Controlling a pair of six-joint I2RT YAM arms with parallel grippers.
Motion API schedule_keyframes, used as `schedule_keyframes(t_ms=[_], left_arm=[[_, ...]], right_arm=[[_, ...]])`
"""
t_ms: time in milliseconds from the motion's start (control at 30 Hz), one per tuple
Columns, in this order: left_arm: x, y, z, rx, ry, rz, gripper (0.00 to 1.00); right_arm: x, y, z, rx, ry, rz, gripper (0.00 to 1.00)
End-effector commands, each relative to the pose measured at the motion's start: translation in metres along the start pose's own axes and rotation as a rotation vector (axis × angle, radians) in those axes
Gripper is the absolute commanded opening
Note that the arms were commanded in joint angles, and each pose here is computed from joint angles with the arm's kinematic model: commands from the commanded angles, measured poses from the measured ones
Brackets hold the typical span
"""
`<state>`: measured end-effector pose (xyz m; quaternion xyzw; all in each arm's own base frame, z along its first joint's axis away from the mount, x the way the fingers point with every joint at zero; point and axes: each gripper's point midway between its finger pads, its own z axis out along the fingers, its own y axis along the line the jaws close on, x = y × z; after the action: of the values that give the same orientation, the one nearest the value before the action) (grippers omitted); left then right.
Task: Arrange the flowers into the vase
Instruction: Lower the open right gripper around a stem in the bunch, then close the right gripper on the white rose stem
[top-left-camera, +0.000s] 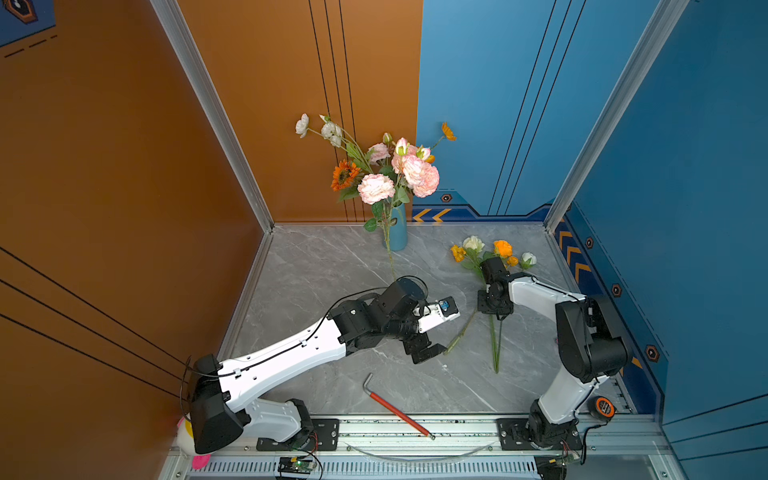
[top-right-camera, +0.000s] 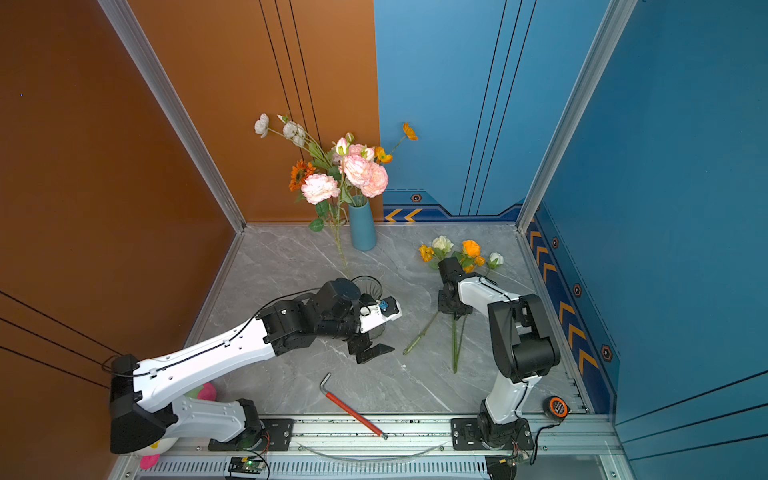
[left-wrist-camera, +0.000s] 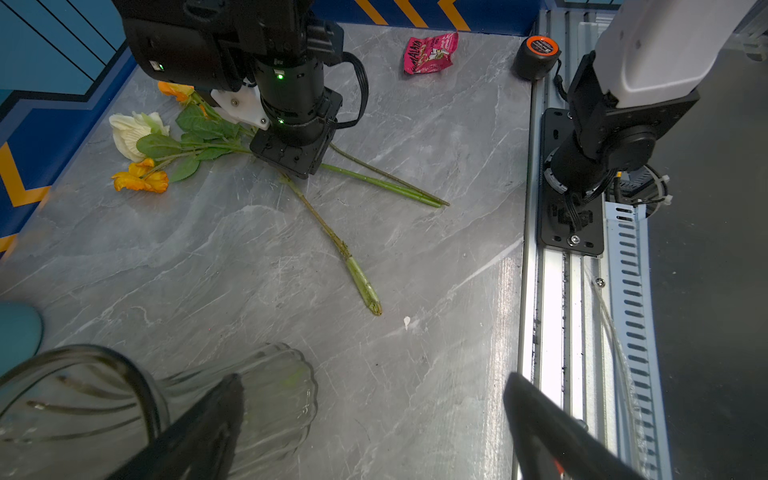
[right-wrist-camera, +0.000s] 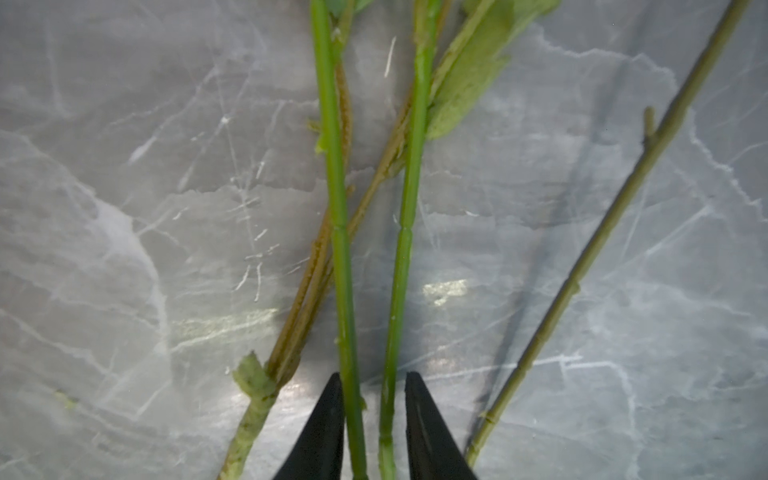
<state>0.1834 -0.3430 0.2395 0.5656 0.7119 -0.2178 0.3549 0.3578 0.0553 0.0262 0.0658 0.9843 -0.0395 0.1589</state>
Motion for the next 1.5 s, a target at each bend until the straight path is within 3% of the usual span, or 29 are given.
schedule_keyframes(t_ms=[0,1033,1467], left_arm=[[-0.002,-0.001,-0.001,-0.010,-0.012,-0.001,0.98],[0.003,-0.011,0.007,0.014,0.029,0.021,0.98],[0.006,-0.016,0.011,0.020,0.052,0.039,0.98]], right_arm=[[-0.011,0.004,-0.004,0.009,-0.032,-0.021,0.26],[-0.015,0.002,-0.026,0.055,-0.090,-0.059,0.14],[-0.021,0.002,-0.050,0.041,-0.139,-0.067,0.00]])
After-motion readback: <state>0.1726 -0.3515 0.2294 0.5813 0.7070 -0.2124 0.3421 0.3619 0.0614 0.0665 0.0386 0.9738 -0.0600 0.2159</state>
